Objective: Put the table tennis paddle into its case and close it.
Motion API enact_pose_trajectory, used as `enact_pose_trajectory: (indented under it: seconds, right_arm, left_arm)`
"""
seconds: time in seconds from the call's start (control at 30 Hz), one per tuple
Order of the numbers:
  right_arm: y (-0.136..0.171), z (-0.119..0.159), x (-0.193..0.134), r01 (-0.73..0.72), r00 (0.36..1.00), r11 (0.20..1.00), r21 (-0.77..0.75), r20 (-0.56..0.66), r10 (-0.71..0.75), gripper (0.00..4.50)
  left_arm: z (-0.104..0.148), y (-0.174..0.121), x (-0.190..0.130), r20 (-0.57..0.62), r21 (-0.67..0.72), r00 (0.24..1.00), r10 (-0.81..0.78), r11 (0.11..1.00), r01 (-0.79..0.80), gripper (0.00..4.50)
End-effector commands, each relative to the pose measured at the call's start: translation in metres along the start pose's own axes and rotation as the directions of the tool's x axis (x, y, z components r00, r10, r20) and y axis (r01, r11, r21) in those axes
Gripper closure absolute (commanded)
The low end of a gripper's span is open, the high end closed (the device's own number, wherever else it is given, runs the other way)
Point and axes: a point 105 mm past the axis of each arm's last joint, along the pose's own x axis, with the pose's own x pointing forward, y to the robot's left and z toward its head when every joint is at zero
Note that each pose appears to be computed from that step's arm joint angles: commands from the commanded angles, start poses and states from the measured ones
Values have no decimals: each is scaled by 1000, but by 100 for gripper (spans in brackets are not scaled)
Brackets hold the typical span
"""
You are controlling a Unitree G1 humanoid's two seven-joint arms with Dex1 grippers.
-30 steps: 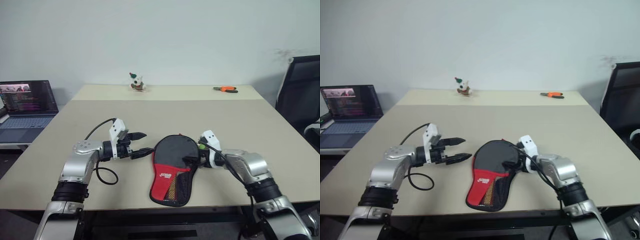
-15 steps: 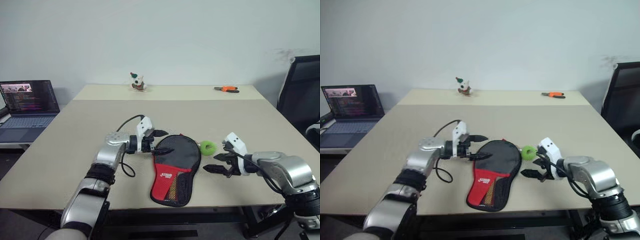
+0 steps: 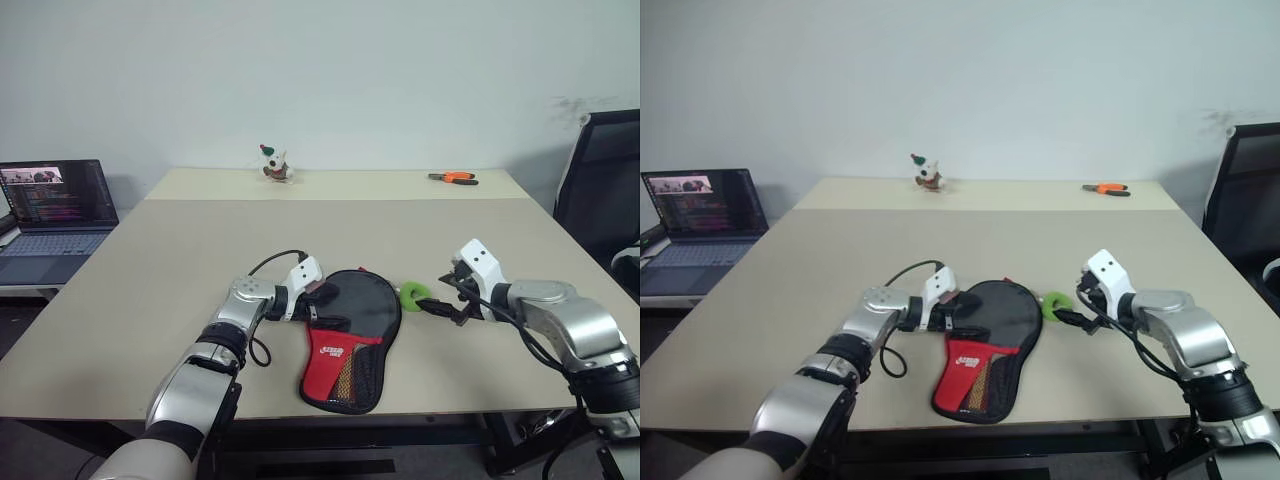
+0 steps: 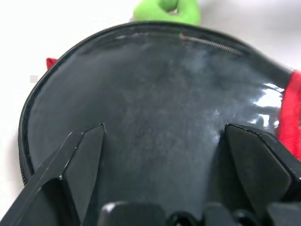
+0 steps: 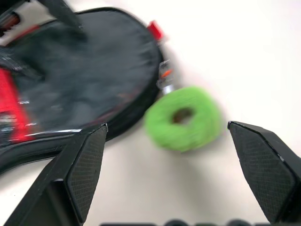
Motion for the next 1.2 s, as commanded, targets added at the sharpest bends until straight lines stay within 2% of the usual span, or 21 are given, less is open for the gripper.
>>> enact_pose_trajectory:
  seconds: [0.03,0.2,0.43,0.53,0.9,0.93,1.07,1.2]
  right_arm:
    - [-5,9,6,7,1000,972,-236,4,-7,0]
    - [13,7,17,-114,993,916,-384,-29,111,0]
    - [4,0,38,-76,997,920,-384,-45,64,0]
    - [0,-5,43,-70,997,920,-386,-67,48,63]
    - [0,-11,43,-104,992,923,-370,-100,71,436]
    - [-1,-11,41,-104,992,923,-370,-100,71,448]
    - [-3,-12,24,-133,989,924,-359,-112,99,448]
    - [10,-10,4,-215,976,914,-343,-116,186,448]
  left_arm:
    - [5,0,5,-13,48,1000,-6,999,7,4]
    - [6,-3,10,-6,49,1000,-18,999,18,4]
    - [6,-4,11,-7,51,1000,-25,998,25,4]
    - [5,-6,12,-10,48,999,-39,998,40,0]
    - [-3,-17,16,-35,55,995,-93,994,94,0]
    - [-3,-17,17,-35,55,995,-94,994,96,0]
    - [-5,-26,22,-41,53,990,-137,989,139,0]
    - [-8,-29,25,-48,48,988,-147,988,150,0]
